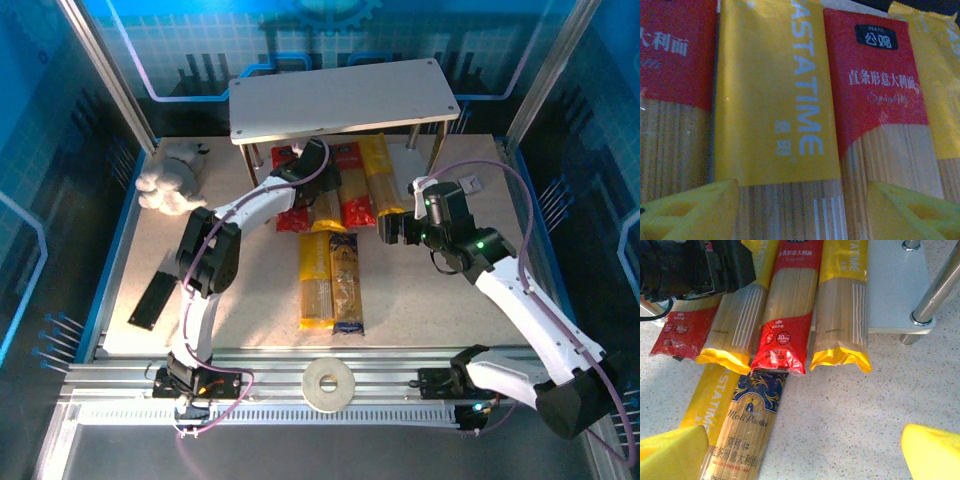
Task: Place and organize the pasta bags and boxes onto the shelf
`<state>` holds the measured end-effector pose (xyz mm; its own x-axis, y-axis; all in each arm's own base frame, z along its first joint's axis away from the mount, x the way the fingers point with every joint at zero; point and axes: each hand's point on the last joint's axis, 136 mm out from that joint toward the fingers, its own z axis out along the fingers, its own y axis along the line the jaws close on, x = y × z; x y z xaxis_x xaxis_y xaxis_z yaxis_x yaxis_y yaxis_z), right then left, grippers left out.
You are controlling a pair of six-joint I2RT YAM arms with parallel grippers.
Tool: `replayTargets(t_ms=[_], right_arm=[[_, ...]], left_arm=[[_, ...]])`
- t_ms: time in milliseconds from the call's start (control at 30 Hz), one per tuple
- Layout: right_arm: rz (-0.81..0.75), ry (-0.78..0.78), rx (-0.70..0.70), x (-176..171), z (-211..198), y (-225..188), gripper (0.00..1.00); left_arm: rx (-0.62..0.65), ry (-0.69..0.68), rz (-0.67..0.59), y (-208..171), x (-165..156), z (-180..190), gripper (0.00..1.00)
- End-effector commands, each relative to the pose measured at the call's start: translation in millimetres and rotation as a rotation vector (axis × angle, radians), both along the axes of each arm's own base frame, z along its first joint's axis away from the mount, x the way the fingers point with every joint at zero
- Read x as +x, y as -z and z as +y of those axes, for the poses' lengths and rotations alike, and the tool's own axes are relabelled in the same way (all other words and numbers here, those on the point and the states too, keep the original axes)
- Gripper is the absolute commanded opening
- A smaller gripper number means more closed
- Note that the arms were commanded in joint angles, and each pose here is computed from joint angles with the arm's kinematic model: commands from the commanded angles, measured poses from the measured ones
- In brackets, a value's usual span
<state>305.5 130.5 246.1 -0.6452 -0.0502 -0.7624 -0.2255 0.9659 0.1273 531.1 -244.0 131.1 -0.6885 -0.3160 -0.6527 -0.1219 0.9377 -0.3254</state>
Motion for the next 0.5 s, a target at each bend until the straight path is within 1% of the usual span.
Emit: replayTargets(t_ms=[0, 100, 200, 267, 367, 467], right_arm=[[0.042, -0.01, 0.007, -6, 0, 8, 1.0], [0.061, -0.017, 0.012, -11, 1, 13, 1.0], [0.097, -0.028, 0.013, -18, 5, 22, 1.0], [0.132, -0.043, 0.011, -25, 10, 31, 1.0], [0.198, -0.084, -0.002, -39, 24, 46, 1.0], [0.269, -0.118, -0.006, -59, 41, 64, 0.99]], left_arm=[[-0.044, 0.066, -0.095, -42, -5, -5, 0.69], [-0.024, 0.121, -0.124, -54, -21, -12, 0.69], [0.011, 0.177, -0.157, -65, -47, -19, 0.68], [0.042, 0.219, -0.176, -73, -69, -25, 0.68], [0.079, 0.284, -0.196, -86, -111, -30, 0.68], [0.119, 0.318, -0.184, -92, -156, -22, 0.69]])
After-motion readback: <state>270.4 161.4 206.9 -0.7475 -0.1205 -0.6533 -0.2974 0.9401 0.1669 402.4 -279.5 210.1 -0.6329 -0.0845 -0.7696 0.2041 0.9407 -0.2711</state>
